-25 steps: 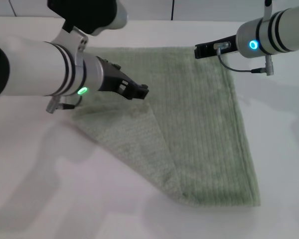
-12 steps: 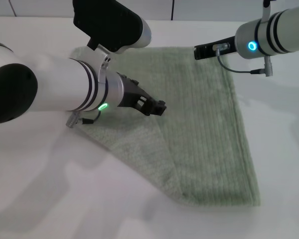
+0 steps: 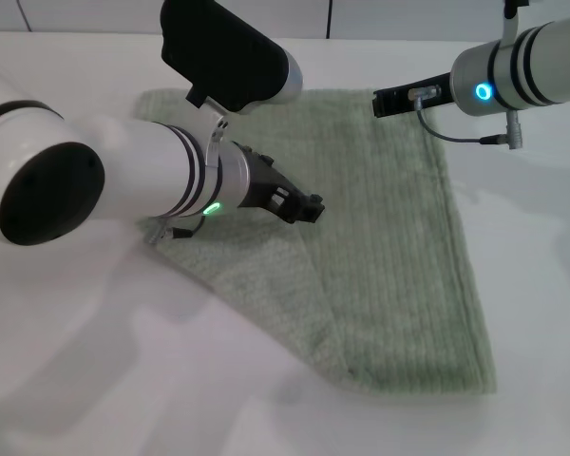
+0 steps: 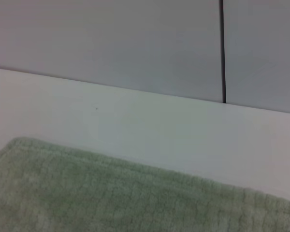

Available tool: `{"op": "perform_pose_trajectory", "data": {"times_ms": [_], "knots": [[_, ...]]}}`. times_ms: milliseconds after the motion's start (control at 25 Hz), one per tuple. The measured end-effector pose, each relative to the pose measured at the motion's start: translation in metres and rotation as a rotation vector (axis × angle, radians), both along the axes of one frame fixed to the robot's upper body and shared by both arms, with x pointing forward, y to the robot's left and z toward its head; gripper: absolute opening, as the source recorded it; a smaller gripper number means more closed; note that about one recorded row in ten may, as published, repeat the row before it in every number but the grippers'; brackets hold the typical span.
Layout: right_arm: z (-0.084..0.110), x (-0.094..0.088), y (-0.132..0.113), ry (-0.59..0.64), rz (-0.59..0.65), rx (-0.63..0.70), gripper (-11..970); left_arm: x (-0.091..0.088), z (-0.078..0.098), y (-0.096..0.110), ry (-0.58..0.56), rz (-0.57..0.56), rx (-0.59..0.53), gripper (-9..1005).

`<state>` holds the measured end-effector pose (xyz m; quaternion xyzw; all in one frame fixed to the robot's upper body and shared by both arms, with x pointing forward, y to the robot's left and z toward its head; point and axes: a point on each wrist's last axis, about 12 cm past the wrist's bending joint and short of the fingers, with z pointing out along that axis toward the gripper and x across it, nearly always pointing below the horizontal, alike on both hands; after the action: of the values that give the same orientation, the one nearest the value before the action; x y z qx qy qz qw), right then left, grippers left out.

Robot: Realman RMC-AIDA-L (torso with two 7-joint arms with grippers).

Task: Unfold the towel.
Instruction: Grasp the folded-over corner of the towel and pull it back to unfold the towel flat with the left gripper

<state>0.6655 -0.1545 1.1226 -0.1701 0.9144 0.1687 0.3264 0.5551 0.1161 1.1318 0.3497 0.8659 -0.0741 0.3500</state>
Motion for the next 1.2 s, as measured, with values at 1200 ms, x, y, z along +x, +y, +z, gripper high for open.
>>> {"op": "perform_pose_trajectory", "data": {"times_ms": [1200], "knots": [[0.000,-0.001,-0.003,-0.009,0.004,-0.009,-2,0.009,0.007,0.004,-0.068,0.018,-0.004,797]]}}
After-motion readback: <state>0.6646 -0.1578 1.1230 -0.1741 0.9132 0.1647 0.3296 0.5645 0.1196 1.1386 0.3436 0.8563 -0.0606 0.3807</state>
